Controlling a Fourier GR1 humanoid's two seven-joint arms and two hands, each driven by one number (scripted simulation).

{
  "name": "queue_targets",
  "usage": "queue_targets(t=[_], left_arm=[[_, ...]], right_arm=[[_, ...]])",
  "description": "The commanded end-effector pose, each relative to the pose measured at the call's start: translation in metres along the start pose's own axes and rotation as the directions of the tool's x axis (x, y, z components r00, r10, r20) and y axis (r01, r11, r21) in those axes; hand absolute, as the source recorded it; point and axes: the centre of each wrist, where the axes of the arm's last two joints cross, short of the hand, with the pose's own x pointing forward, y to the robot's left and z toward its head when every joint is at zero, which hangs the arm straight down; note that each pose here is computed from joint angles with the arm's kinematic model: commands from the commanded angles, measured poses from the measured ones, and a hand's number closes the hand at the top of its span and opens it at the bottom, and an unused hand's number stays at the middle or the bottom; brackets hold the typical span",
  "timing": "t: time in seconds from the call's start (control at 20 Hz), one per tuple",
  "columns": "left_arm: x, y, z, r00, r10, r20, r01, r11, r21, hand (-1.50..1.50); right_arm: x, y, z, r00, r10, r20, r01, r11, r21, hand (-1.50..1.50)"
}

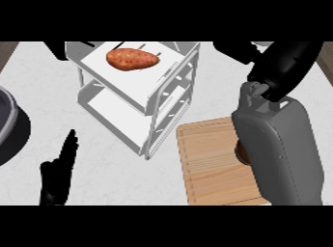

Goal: Pick the sweet potato from the cutting board and place it in the tiered basket

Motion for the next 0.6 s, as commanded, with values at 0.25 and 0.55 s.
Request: queue_targets(t=[0.25,0.55], left_arm=[[-0.009,0.015,0.005,0.998,0.017,-0.055,-0.014,0.998,0.061,0.00],[-0.015,0.009,0.015,0.999,0.009,-0.049,-0.007,0.999,0.039,0.00]], right_arm=[[-0.028,-0.114,0.019,0.984,-0.052,-0.171,0.044,0.998,-0.052,-1.50],[-0.039,-0.201,0.049,0.985,-0.074,-0.154,0.075,0.997,0.003,-1.50]])
